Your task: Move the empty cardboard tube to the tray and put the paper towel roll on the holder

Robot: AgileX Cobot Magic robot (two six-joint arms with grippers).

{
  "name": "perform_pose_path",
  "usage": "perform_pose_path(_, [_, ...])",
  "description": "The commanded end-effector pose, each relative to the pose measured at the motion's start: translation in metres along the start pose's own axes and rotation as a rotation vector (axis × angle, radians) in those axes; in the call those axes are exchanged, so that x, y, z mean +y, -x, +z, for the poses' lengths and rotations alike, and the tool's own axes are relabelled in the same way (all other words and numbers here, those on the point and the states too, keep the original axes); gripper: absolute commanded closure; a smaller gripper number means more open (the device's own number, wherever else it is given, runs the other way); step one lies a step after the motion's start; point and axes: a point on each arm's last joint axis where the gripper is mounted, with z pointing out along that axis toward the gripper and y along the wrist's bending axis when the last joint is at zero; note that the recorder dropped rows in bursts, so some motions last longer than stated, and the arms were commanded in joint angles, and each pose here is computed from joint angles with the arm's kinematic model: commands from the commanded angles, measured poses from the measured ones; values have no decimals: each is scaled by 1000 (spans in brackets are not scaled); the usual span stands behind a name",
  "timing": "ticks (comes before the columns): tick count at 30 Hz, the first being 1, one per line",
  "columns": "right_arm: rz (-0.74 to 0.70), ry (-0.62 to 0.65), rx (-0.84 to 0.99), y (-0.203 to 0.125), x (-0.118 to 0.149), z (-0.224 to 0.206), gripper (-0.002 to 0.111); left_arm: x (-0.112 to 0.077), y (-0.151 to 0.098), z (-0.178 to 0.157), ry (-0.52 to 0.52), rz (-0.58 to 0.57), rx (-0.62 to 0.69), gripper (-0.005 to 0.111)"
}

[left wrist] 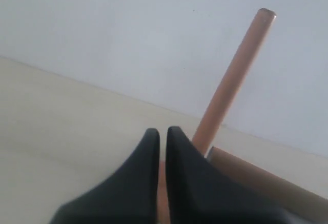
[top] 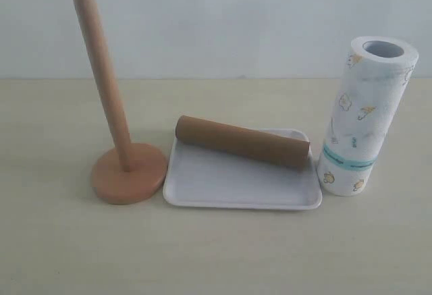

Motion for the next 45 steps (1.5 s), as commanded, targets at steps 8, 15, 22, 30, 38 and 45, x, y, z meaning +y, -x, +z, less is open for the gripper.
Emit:
perform_pose_path(8, [-3, 1, -17, 1, 0, 0, 104, 4, -4, 0, 55, 396, 39, 103])
perform_pose_path(15, [-3, 1, -17, 1, 0, 0, 104, 8, -16, -1, 75, 436, 170, 103])
perform_pose_path(22, [-3, 1, -17, 1, 0, 0, 104, 9, -19, -2, 107, 237, 198, 103])
perform_pose_path(30, [-3, 1, -17, 1, 0, 0, 104, 9, -19, -2, 107, 239, 195, 103])
perform_pose_path(38, [-3, 1, -17, 1, 0, 0, 104, 9, -18, -2, 107, 239, 192, 103])
perform_pose_path(45, [-7, 1, -18, 1, 0, 0, 104, 9, -18, -2, 106, 239, 190, 103])
